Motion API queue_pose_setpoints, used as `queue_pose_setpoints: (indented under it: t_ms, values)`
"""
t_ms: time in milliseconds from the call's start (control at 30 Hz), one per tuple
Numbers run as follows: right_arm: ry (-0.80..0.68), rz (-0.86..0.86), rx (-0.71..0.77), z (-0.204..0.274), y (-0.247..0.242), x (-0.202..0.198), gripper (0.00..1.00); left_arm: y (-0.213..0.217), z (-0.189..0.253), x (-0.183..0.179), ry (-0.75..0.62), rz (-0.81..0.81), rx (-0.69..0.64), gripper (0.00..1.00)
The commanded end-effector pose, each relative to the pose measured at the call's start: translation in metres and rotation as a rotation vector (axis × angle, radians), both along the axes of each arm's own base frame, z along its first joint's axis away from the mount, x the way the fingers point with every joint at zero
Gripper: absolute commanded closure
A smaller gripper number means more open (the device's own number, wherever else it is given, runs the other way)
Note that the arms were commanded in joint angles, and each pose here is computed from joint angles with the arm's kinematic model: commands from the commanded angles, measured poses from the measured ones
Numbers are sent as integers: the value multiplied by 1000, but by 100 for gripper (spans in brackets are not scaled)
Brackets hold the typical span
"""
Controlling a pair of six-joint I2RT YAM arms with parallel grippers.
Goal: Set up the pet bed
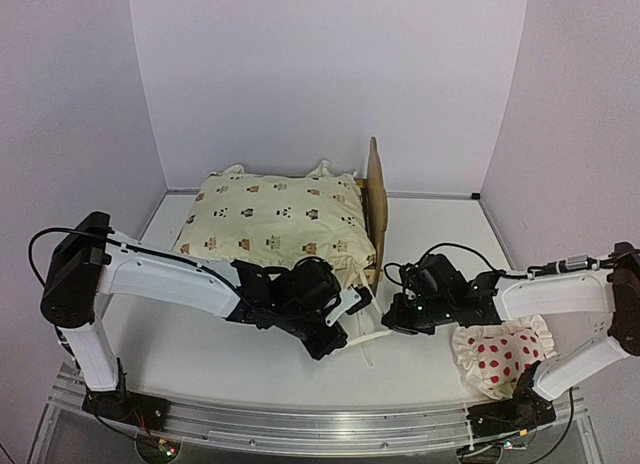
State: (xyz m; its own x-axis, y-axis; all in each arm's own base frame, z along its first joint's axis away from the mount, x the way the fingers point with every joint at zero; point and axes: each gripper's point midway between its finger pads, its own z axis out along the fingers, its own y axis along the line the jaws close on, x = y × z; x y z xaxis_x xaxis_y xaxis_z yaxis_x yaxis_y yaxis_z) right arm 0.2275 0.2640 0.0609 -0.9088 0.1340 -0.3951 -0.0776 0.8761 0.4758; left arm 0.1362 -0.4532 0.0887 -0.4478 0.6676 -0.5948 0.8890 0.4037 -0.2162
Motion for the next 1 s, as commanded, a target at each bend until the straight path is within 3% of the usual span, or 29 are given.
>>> queue_pose_setpoints:
  t_ms: [0,233,467,600,800,967]
  values:
    - [-31,-20,-95,-12,-16,3,99,1,-23,28,-49,90,75,100]
    - [-31,-10,-149,-23,-15,10,95,2,-46,48,-85,145,141,100]
    - [0,21,-155,-32,-6,10,95,7,-36,52,-107,174,145,100]
    - [9,38,-94,-19,7,9,100,6,-21,44,-82,143,104,100]
    - [-5,12,104,13,34,15,100,1,-2,33,-41,111,28,95]
    - [-25,-111,272,17,46,30,100,0,21,28,-36,103,-47,72]
